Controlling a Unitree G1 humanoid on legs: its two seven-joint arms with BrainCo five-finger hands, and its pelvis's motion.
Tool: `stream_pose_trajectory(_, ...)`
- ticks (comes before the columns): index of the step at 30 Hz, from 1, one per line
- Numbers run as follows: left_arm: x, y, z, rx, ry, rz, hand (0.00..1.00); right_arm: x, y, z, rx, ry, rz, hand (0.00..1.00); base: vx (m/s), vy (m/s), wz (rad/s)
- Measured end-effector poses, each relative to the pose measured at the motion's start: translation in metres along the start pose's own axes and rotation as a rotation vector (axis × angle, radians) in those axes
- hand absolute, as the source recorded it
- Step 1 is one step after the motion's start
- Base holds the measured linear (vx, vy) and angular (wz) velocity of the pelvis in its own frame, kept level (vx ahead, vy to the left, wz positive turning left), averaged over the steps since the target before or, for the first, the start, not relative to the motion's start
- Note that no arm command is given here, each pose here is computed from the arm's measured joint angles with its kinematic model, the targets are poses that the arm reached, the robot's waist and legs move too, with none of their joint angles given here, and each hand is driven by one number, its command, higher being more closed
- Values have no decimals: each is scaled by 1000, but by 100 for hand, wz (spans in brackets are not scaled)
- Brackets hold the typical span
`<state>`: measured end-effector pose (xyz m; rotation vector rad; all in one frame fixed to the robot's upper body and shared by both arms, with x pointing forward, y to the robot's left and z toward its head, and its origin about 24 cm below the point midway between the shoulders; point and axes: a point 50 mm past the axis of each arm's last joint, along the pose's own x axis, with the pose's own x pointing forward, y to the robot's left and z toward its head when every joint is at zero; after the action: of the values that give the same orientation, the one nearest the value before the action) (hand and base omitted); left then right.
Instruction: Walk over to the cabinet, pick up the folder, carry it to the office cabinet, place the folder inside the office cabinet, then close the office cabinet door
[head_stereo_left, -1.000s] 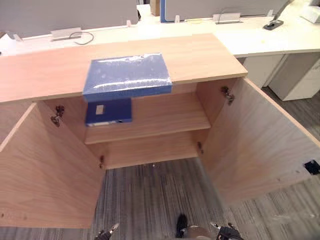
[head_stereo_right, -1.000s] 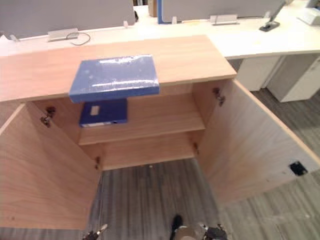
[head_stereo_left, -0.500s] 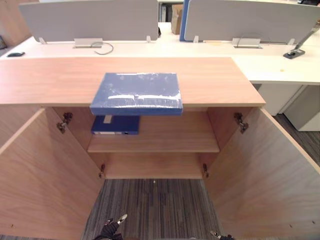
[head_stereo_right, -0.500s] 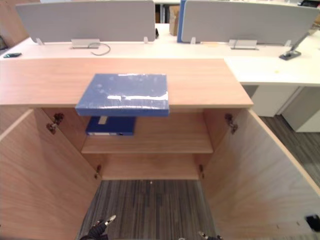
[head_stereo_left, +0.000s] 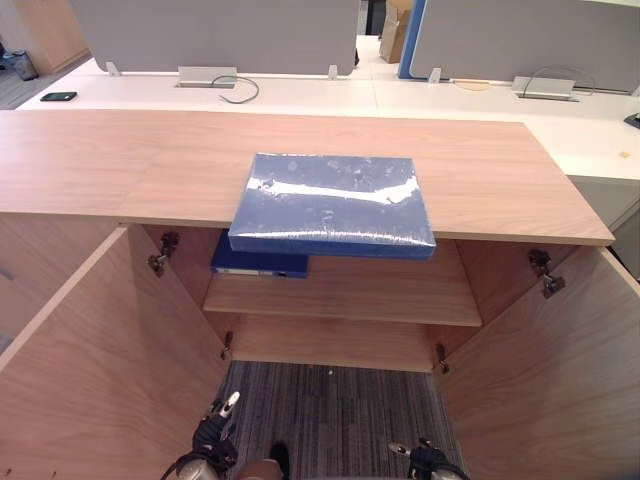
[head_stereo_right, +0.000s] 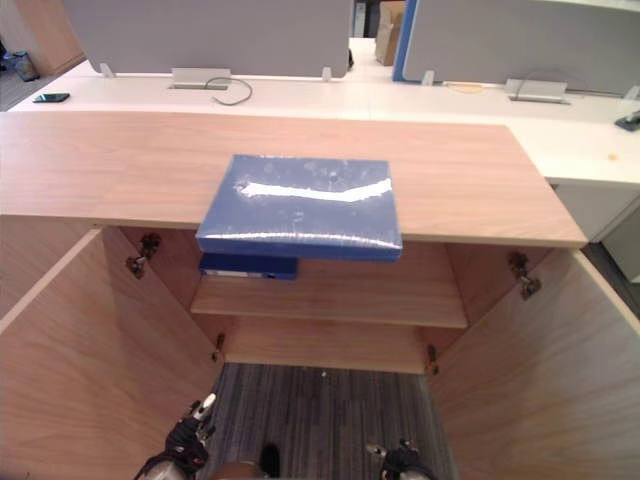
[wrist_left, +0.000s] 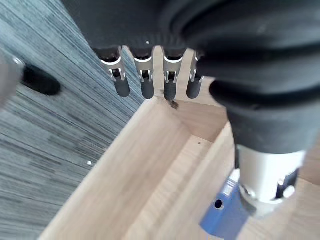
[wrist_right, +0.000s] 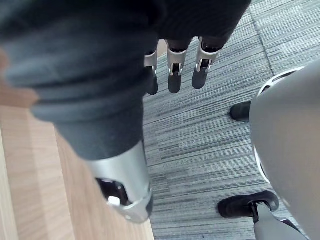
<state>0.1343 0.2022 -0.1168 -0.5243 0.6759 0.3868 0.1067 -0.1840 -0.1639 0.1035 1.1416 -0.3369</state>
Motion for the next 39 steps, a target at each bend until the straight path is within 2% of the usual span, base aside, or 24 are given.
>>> stream_pose_trajectory(4,-9,-38,12,-116,-79,-151,0,-2,-6,-6,-62,1,-11,0,-3,-47,3)
stream_pose_trajectory(7,-17,-59,29,-134,-156,-241,0,-3,-5,-5,-86,-11,-4,0,-1,-10,-1)
stream_pose_trajectory(11,-30,-73,56,-120,-298,-289,0,-4,1,-6,-123,-20,10,0,0,0,0)
stream_pose_trajectory(13,-43,-79,76,-71,-435,-266,0,-6,3,-7,-118,-32,11,0,0,0,0)
stream_pose_trajectory(15,-52,-79,92,-10,-562,-169,0,-7,4,-8,-123,-42,-1,0,0,0,0)
stream_pose_trajectory(17,-63,-78,108,79,-709,33,0,-10,4,-14,-140,-46,-21,0,0,0,0)
stream_pose_trajectory(19,-76,-81,122,145,-844,166,0,-10,2,-16,-138,-50,-45,0,0,0,0)
stream_pose_trajectory(26,-110,-97,157,283,-1170,388,0,-12,2,-21,-155,-53,-71,0,-60,-13,-4)
stream_pose_trajectory(30,-119,-120,168,386,-1316,364,0,-12,1,-24,-158,-40,-77,0,-55,-20,-9)
stream_pose_trajectory(34,-114,-145,179,643,-1469,282,0,-10,-2,-23,-134,-27,-92,0,5,-4,-3)
stream_pose_trajectory(39,-82,-146,176,956,-1406,242,0,-8,-4,-23,-103,1,-95,0,39,-9,-6)
